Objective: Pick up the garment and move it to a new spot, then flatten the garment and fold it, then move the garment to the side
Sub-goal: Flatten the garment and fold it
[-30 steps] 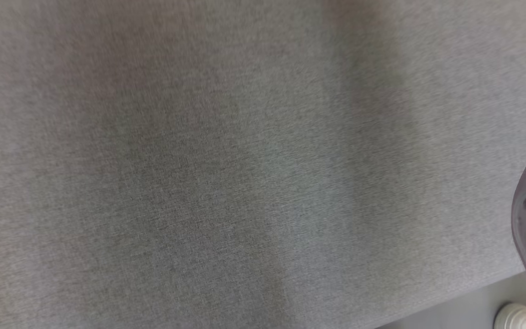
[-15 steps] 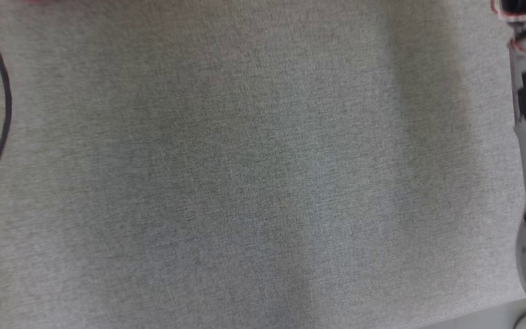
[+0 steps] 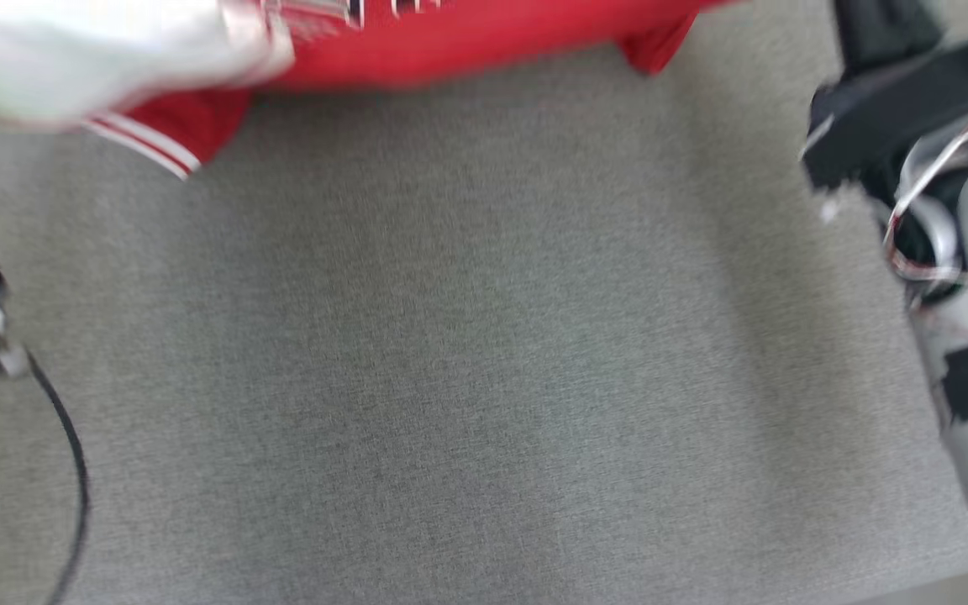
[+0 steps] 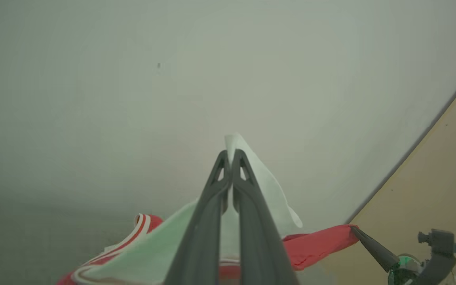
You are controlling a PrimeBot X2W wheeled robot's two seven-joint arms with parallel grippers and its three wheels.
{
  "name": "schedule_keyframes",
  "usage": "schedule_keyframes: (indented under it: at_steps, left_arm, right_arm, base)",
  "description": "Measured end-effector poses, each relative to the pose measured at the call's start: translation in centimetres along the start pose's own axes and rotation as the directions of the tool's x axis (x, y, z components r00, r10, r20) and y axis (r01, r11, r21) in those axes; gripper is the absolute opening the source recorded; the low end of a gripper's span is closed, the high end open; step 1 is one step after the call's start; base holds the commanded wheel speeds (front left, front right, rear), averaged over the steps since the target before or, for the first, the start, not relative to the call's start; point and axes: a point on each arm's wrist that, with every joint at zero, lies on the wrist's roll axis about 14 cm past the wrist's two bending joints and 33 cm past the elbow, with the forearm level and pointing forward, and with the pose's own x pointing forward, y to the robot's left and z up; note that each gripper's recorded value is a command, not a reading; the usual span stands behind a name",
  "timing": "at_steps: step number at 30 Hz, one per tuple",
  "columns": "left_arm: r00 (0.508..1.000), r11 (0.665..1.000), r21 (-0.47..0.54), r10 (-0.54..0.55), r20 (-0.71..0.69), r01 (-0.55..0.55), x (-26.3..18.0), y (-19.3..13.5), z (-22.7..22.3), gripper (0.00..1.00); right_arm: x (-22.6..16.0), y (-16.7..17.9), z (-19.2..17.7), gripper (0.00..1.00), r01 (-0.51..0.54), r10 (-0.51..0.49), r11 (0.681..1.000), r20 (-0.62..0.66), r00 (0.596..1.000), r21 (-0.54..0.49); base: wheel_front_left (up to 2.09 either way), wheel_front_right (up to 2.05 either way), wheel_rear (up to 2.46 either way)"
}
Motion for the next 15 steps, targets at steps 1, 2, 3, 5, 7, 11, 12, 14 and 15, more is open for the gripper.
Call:
schedule_keyframes:
  at_steps: [1,2,3,5,7,11,12,14,15]
  left_arm:
    - [1.0,1.0,-0.017,0.014,-0.025,-0.015,-0.8,-0.1,-0.4,0.0]
    - [0.999,0.999,-0.038,0.031,-0.04,-0.032,-1.6,-0.2,-0.7,0.0]
    - [0.996,0.997,-0.047,0.052,-0.072,-0.055,-2.6,-0.1,-1.4,0.0]
    - [0.986,0.991,-0.081,0.099,-0.135,-0.11,-5.0,0.0,-3.1,0.0]
    - [0.973,0.981,-0.107,0.139,-0.184,-0.16,-7.5,-0.1,-4.5,0.0]
    - [0.944,0.946,-0.199,0.197,-0.266,-0.254,-12.4,-1.4,-7.0,0.0]
    - [0.937,0.937,-0.222,0.202,-0.286,-0.27,-13.5,-1.9,-7.5,0.0]
    - [0.924,0.914,-0.264,0.222,-0.311,-0.308,-15.5,-2.6,-8.1,0.0]
    - [0.919,0.905,-0.279,0.225,-0.324,-0.32,-16.4,-3.1,-8.4,0.0]
  right_arm:
    - [-0.6,0.1,-0.2,0.0,-0.001,0.001,1.0,-0.017,1.0,0.012]
    - [-1.3,0.4,-0.6,0.0,-0.004,0.004,1.0,-0.043,0.999,0.02]
    - [-2.1,0.7,-1.4,0.0,-0.007,0.01,0.999,-0.081,0.997,0.033]
    - [-3.8,1.2,-3.4,0.0,0.0,0.011,0.998,-0.158,0.987,0.069]
    - [-5.5,1.4,-4.6,0.0,0.017,0.004,0.995,-0.216,0.976,0.095]
    - [-9.4,1.7,-7.0,0.0,0.061,-0.008,0.987,-0.333,0.943,0.149]
    - [-10.4,1.7,-7.4,0.0,0.072,-0.011,0.984,-0.35,0.937,0.162]
    - [-12.0,1.7,-7.6,0.0,0.089,-0.018,0.98,-0.37,0.929,0.177]
    - [-12.7,1.6,-7.6,0.0,0.101,-0.025,0.977,-0.374,0.927,0.186]
  base:
    - [0.0,0.0,0.0]
    - [0.0,0.0,0.0]
    - [0.0,0.0,0.0]
    - [0.0,0.0,0.0]
    - [0.0,0.0,0.0]
    - [0.0,0.0,0.0]
    - [0.0,0.0,0.0]
    - [0.0,0.0,0.0]
    - [0.0,0.0,0.0]
